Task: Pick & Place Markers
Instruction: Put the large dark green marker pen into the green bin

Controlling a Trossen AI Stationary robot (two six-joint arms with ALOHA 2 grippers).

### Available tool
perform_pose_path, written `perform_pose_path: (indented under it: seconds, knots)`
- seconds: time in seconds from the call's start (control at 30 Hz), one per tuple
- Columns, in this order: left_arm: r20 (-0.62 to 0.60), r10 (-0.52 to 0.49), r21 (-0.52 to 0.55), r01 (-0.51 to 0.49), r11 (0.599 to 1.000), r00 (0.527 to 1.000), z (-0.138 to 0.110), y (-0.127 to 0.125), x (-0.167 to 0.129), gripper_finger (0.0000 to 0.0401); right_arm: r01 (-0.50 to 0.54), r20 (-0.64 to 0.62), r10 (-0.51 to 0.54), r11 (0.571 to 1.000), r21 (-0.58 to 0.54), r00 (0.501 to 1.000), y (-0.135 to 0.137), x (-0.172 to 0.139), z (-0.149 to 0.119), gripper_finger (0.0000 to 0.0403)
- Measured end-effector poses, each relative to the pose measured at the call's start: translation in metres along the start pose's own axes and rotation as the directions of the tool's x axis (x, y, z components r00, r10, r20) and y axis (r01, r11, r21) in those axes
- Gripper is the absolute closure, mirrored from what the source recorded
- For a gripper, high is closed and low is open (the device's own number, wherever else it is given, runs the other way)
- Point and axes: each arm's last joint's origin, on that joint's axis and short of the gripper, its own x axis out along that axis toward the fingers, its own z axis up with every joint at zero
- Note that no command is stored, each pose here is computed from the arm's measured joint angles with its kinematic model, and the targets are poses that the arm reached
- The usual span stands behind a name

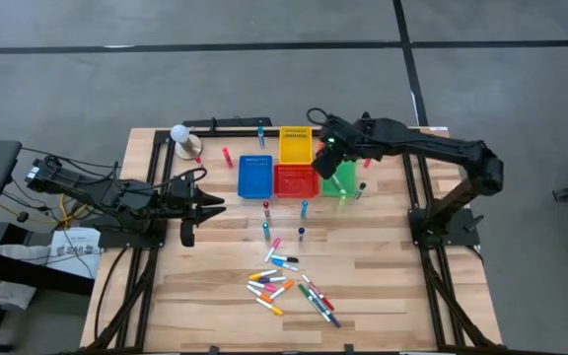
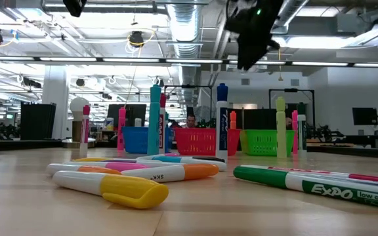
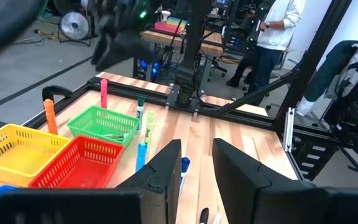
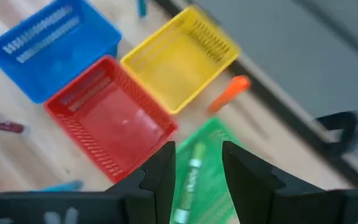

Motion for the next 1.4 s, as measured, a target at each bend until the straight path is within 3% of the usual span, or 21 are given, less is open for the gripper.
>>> perform_pose_path:
  seconds: [0.1, 0.4, 0.57, 0.83, 1.03, 1.2, 1.4]
  knots:
    - [0.002, 0.0, -0.001, 0.0, 1.0, 1.0, 0.0, 0.0, 0.0, 0.031, 0.036, 0.088, -0.036, 0.999, 0.004, 0.995, -0.002, -0.028, -0.006, 0.028]
    - [0.006, -0.001, -0.003, 0.001, 1.0, 1.0, 0.001, 0.0, 0.0, 0.031, 0.019, 0.339, -0.014, 1.0, -0.013, 0.941, -0.01, -0.114, -0.039, 0.0283]
    - [0.006, -0.001, -0.002, 0.001, 1.0, 1.0, 0.001, 0.0, 0.0, 0.031, 0.069, 0.43, -0.068, 0.998, 0.013, 0.9, -0.018, -0.135, -0.069, 0.0283]
    - [0.007, 0.007, 0.022, -0.007, 1.0, 1.0, 0.001, 0.0, 0.0, 0.031, 0.096, 0.51, -0.143, 0.988, 0.118, 0.848, -0.019, -0.096, -0.14, 0.0283]
    - [0.011, 0.026, 0.024, -0.026, 0.999, 1.0, 0.001, 0.001, 0.0, 0.031, -0.034, 0.584, -0.003, 0.998, 0.052, 0.812, 0.001, -0.064, -0.186, 0.0283]
    - [0.025, 0.09, 0.024, -0.09, 0.996, 0.996, 0.001, 0.002, 0.0, 0.031, -0.105, 0.617, 0.046, 0.993, 0.059, 0.786, 0.005, -0.047, -0.224, 0.0283]
    - [0.037, 0.131, 0.02, -0.132, 0.991, 0.991, 0.002, 0.004, 0.0, 0.031, -0.124, 0.551, 0.149, 0.989, -0.083, 0.821, 0.01, -0.024, -0.255, 0.0283]
